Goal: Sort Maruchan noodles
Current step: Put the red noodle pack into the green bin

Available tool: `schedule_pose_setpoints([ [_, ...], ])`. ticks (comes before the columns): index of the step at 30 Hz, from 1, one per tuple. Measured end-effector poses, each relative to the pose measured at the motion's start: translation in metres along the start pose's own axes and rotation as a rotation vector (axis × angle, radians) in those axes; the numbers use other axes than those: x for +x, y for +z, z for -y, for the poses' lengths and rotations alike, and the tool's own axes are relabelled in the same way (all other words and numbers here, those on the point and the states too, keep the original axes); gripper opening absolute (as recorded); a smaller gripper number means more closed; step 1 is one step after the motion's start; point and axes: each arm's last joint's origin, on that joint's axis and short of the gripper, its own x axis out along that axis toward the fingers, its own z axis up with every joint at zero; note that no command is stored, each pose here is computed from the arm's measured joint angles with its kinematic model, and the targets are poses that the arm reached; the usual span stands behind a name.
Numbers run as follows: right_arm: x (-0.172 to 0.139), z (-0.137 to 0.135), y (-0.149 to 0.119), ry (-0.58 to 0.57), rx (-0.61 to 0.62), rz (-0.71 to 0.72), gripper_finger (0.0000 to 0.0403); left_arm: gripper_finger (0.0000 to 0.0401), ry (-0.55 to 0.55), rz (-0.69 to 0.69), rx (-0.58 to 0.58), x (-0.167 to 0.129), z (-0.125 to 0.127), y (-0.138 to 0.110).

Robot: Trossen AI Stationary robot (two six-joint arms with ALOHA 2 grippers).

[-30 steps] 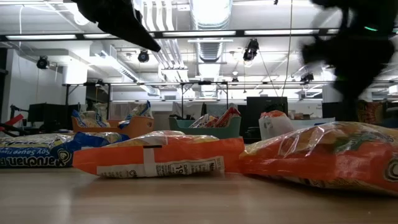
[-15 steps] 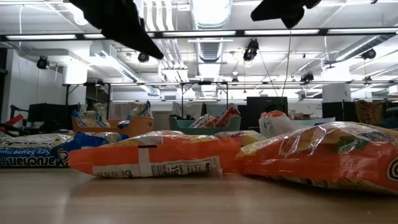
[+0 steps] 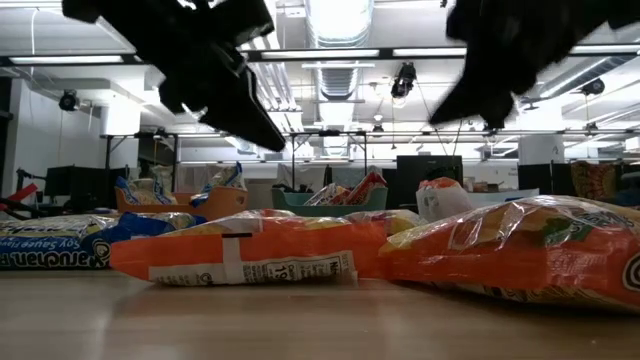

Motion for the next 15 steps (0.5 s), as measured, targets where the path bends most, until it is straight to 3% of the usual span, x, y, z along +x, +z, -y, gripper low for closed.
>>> schedule_pose_setpoints([
  [3,0.008,0.017,-0.015,0.009,0.140,-0.092,0.0009,0.0120,0.001,0.007,-0.014,0.014,0.003,-0.002],
  [8,0.016,0.044,-0.039,-0.024,0.360,-0.272,0.0009,0.0096,-0.091,0.036,-0.045,0.042,0.005,-0.004],
  [15,0.018,0.063,-0.041,-0.097,0.544,-0.318,0.0015,0.0050,-0.081,0.054,-0.053,0.070,0.003,-0.011],
])
